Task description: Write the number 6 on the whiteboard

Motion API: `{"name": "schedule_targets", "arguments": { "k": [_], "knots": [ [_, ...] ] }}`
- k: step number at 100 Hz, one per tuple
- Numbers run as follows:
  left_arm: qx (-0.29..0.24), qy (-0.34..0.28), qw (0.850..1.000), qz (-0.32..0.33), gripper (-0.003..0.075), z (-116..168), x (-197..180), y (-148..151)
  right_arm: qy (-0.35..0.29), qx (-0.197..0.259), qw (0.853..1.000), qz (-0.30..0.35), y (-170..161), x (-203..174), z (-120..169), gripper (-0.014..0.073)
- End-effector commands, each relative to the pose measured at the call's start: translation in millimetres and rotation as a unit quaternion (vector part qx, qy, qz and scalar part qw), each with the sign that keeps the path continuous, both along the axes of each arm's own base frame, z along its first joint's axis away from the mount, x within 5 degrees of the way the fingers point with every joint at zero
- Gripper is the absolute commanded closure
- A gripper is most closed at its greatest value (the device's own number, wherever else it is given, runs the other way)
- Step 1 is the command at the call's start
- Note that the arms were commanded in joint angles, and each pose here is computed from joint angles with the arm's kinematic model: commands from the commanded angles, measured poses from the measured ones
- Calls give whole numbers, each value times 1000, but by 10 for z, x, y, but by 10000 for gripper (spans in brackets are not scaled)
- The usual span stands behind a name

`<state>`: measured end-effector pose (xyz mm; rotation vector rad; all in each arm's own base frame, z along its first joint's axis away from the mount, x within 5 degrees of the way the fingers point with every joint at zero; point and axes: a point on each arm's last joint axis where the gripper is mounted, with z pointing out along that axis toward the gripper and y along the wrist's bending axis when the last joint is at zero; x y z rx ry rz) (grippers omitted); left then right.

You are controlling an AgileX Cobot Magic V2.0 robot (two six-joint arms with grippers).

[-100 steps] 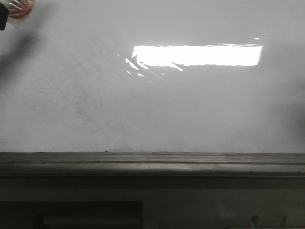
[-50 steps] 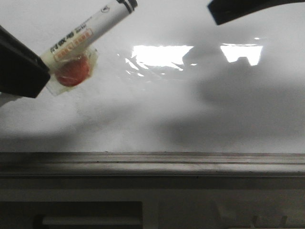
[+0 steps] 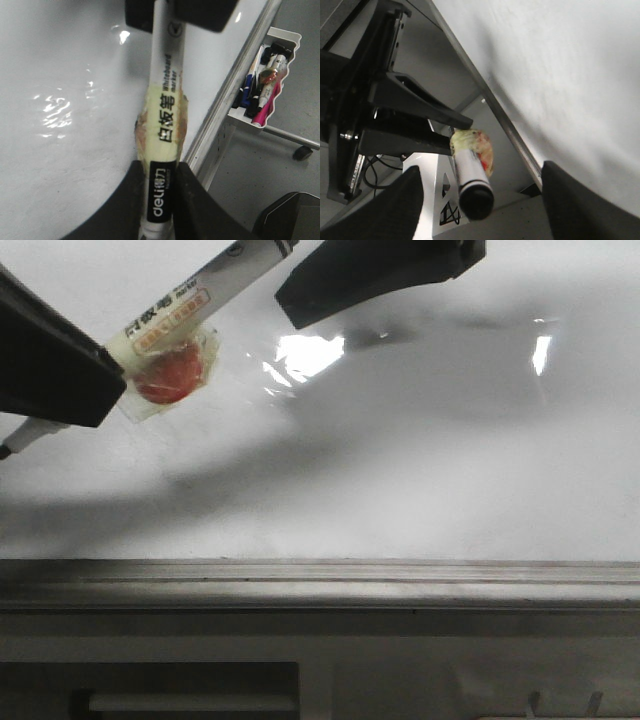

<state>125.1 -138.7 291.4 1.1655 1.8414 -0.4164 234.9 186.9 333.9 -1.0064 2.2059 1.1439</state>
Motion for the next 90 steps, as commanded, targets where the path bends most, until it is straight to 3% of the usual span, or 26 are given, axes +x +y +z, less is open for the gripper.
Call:
{"name": "schedule_targets", "arguments": {
  "k": [1,9,16,45,59,64,71,83,90],
  "knots": [
    [-44,-39,998,9,741,197,39,-36,-8,41,999,9,37,-13,189,148],
    [-44,-40,998,9,741,197,39,-36,-11,52,998,15,61,7,193,170],
    [-48,-45,998,11,741,207,46,-37,-11,59,998,18,74,17,188,241],
    [-66,-65,995,21,740,252,73,-41,-16,59,997,41,84,3,168,665],
    [-72,-67,995,23,718,265,73,-39,-24,59,997,39,85,15,169,659],
    [-73,-67,995,23,664,270,67,-34,-27,59,997,34,85,26,170,657],
    [-74,-68,995,23,530,275,64,-31,-30,60,997,28,85,37,170,643],
    [-98,-73,992,41,206,338,65,28,-40,62,997,23,63,6,210,640],
    [-120,-80,988,60,122,404,61,99,-61,65,996,5,16,-45,249,640]
  ]
}}
